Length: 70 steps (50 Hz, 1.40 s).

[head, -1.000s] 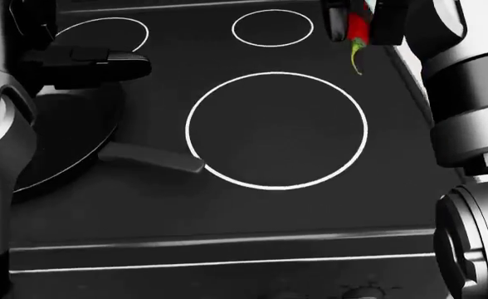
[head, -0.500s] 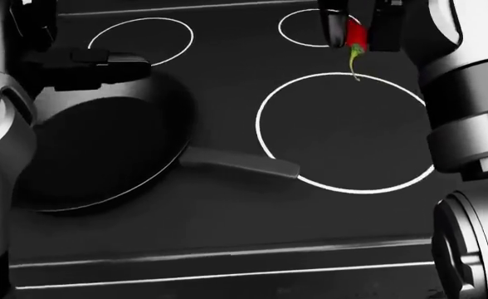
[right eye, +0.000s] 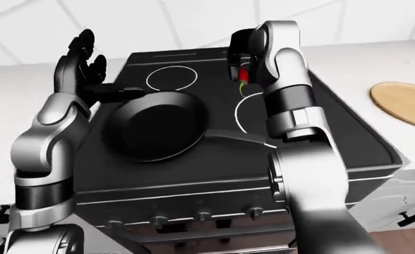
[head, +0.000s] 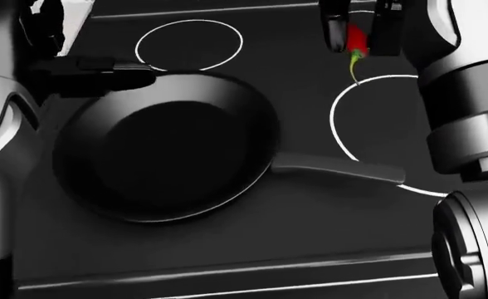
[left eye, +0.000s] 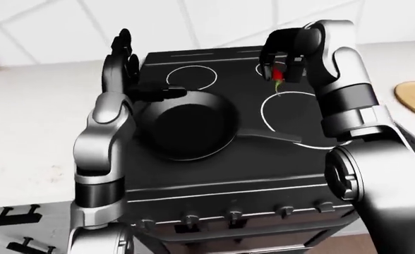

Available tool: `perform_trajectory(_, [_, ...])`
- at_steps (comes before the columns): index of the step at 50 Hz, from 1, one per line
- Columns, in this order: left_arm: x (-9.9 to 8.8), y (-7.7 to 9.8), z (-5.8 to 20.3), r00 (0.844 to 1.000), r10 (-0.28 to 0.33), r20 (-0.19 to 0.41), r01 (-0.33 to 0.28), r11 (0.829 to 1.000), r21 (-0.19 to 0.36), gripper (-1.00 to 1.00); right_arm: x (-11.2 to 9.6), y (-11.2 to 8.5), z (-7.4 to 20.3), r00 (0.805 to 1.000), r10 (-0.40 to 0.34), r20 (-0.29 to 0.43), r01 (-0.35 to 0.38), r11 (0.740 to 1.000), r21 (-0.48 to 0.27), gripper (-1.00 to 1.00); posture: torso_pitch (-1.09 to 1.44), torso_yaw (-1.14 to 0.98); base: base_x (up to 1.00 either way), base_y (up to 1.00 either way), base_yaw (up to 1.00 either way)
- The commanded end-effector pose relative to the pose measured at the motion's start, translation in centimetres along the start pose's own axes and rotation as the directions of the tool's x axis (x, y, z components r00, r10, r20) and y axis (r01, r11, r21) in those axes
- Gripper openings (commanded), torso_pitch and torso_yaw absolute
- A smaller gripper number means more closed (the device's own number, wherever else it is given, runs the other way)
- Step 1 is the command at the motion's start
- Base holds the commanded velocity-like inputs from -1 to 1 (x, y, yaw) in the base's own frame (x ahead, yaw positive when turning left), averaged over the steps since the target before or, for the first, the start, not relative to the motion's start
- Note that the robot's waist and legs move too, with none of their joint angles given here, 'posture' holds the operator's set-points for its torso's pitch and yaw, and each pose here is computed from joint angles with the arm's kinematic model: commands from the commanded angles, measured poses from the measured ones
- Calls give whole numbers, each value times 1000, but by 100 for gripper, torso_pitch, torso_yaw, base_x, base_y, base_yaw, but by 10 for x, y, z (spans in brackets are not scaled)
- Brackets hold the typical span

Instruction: Pick the chili pepper from the plate and place it in the pan.

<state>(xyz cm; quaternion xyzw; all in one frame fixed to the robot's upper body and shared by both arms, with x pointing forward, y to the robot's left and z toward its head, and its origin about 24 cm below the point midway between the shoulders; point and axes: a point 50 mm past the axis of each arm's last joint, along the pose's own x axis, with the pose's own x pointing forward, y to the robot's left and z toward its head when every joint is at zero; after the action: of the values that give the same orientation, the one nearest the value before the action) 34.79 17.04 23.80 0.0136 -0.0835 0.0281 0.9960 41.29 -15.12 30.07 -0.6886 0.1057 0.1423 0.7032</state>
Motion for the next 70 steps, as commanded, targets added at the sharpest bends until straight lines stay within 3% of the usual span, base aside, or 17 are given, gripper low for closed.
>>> perform_trajectory(1, [-2,5,26,992,25,120,-25,1000,-2,100,-17,-27,10,992,-125,37,125,992,-15,-100,0,0,0,41,0])
perform_trajectory(21, [-3,5,25,992,22,122,-23,1000,-1,100,-14,-27,10,990,-135,36,136,991,-11,-100,0,0,0,15,0])
perform_trajectory(29, [-6,4,24,992,20,121,-20,1000,0,100,-24,-32,5,988,-148,41,148,989,-7,-100,0,0,0,0,0])
perform_trajectory(54, [-2,12,33,990,53,128,-52,999,-13,100,-25,-38,63,964,-187,188,195,980,-28,-100,0,0,0,0,0])
perform_trajectory(70, [-1,12,32,991,49,127,-48,999,-12,100,-29,-21,91,949,-147,279,175,982,-76,-100,0,0,0,0,0])
